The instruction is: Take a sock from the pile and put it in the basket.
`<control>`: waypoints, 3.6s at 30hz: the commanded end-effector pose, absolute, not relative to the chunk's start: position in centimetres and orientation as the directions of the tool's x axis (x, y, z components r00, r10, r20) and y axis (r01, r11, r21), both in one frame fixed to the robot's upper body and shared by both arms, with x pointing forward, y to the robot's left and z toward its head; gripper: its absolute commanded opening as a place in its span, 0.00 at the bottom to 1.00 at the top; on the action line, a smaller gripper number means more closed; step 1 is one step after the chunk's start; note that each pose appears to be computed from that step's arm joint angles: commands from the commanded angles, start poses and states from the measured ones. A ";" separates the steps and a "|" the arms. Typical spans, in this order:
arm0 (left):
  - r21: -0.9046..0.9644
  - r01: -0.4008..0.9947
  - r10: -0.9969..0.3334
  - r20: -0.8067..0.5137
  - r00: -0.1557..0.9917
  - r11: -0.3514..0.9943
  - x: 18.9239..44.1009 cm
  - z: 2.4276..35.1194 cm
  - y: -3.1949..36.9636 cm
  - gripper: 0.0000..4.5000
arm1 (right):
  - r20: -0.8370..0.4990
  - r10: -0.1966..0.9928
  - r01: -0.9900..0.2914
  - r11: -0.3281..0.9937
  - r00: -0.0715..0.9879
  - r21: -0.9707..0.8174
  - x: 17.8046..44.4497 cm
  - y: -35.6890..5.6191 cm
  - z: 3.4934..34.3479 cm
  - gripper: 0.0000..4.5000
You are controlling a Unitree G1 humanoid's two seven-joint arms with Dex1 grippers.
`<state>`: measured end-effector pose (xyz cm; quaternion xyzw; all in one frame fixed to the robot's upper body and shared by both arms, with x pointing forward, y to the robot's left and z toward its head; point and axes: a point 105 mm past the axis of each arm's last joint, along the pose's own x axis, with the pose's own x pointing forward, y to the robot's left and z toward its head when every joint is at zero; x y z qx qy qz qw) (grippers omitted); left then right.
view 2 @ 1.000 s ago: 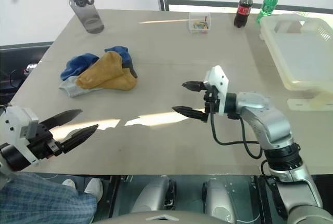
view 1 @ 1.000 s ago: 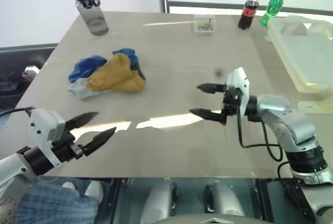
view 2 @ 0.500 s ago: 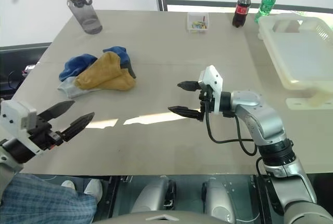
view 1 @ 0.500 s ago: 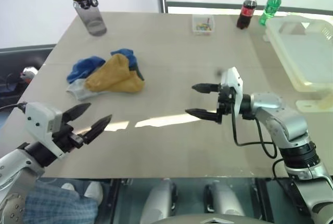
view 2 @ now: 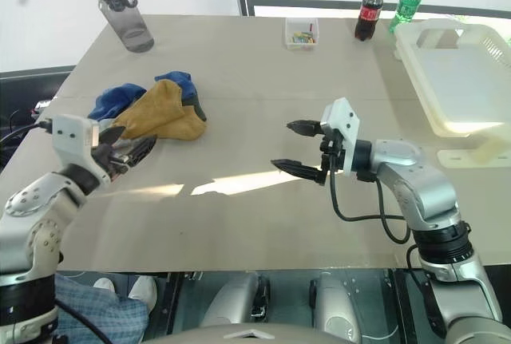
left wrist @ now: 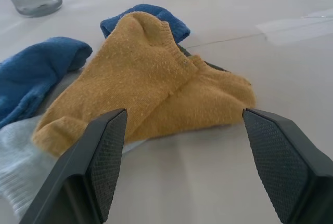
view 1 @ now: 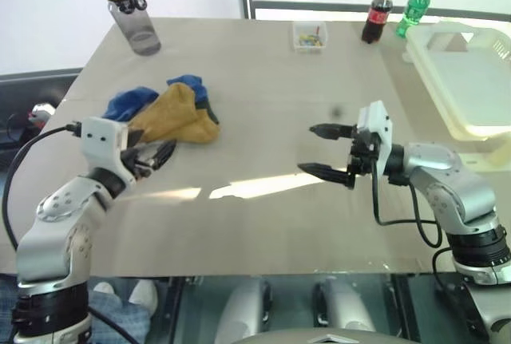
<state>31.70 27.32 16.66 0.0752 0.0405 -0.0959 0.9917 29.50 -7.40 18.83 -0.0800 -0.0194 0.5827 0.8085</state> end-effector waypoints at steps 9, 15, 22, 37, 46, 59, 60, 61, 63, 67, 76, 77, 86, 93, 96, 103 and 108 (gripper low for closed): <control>0.167 0.080 -0.071 -0.059 0.996 0.983 34.9 17.0 28.1 0.84 | -0.012 0.934 -0.914 0.346 0.356 -0.215 29.2 -7.9 20.5 0.99; 0.155 0.067 -0.061 -0.043 0.997 0.986 36.3 16.8 27.4 0.84 | -0.005 0.932 -0.911 0.353 0.362 -0.212 29.2 -7.9 20.5 0.99; 0.177 0.040 -0.035 -0.030 0.999 0.983 38.3 16.9 27.5 0.84 | -0.004 0.931 -0.911 0.356 0.365 -0.208 29.3 -7.8 20.4 0.99; 0.195 0.017 -0.013 -0.020 1.000 0.981 41.8 17.2 25.2 0.84 | -0.005 0.928 -0.909 0.363 0.372 -0.203 29.6 -7.6 20.1 0.99; 0.259 0.000 0.011 -0.042 0.999 0.966 42.2 17.4 25.8 0.36 | -0.007 0.925 -0.906 0.372 0.381 -0.203 29.7 -7.8 19.8 1.00; 0.270 0.110 -0.111 -0.010 0.994 0.957 40.9 19.5 22.7 0.01 | -0.009 0.918 -0.899 0.386 0.396 -0.207 29.8 -8.4 19.7 1.00; 0.276 0.146 -0.145 -0.024 0.989 0.950 40.6 19.5 21.9 0.01 | -0.011 0.915 -0.896 0.392 0.403 -0.210 29.9 -8.6 19.8 1.00; 0.277 0.180 -0.177 -0.038 0.984 0.944 40.2 19.4 21.1 0.01 | -0.012 0.912 -0.892 0.398 0.410 -0.213 29.9 -8.8 19.9 1.00; 0.271 0.251 -0.241 -0.069 0.968 0.929 39.6 19.1 19.3 0.01 | -0.015 0.907 -0.886 0.408 0.422 -0.219 30.0 -9.2 20.0 1.00; 0.208 0.424 -0.403 -0.140 0.905 0.881 38.1 18.4 14.4 0.01 | -0.030 0.885 -0.864 0.444 0.464 -0.238 30.1 -10.9 20.5 1.00; 0.084 0.638 -0.614 -0.202 0.763 0.765 36.7 16.3 5.4 0.01 | -0.140 0.752 -0.752 0.589 0.644 -0.296 29.8 -18.5 20.3 1.00; 0.080 0.668 -0.644 -0.206 0.737 0.740 36.4 16.1 4.0 0.01 | -0.143 0.732 -0.733 0.608 0.667 -0.306 29.7 -19.3 20.5 1.00; 0.004 0.842 -0.813 -0.260 0.521 0.539 33.2 15.8 -0.1 0.01 | -0.150 0.671 -0.676 0.658 0.726 -0.332 29.0 -21.2 21.0 1.00; -0.113 0.916 -0.870 -0.376 0.320 0.386 29.6 16.4 2.3 0.01 | -0.151 0.676 -0.682 0.655 0.721 -0.325 28.9 -20.9 20.8 1.00; -0.128 0.927 -0.875 -0.397 0.277 0.352 28.5 16.1 2.9 0.01 | -0.152 0.677 -0.684 0.654 0.720 -0.324 28.9 -20.8 20.8 1.00; 0.013 0.879 -0.839 -0.292 0.460 0.477 31.7 16.9 2.4 0.11 | -0.149 0.683 -0.689 0.651 0.715 -0.320 29.0 -20.5 20.8 1.00; 0.128 0.860 -0.817 -0.271 0.509 0.493 32.4 16.1 1.1 0.45 | -0.147 0.683 -0.688 0.651 0.715 -0.322 29.0 -20.6 21.0 1.00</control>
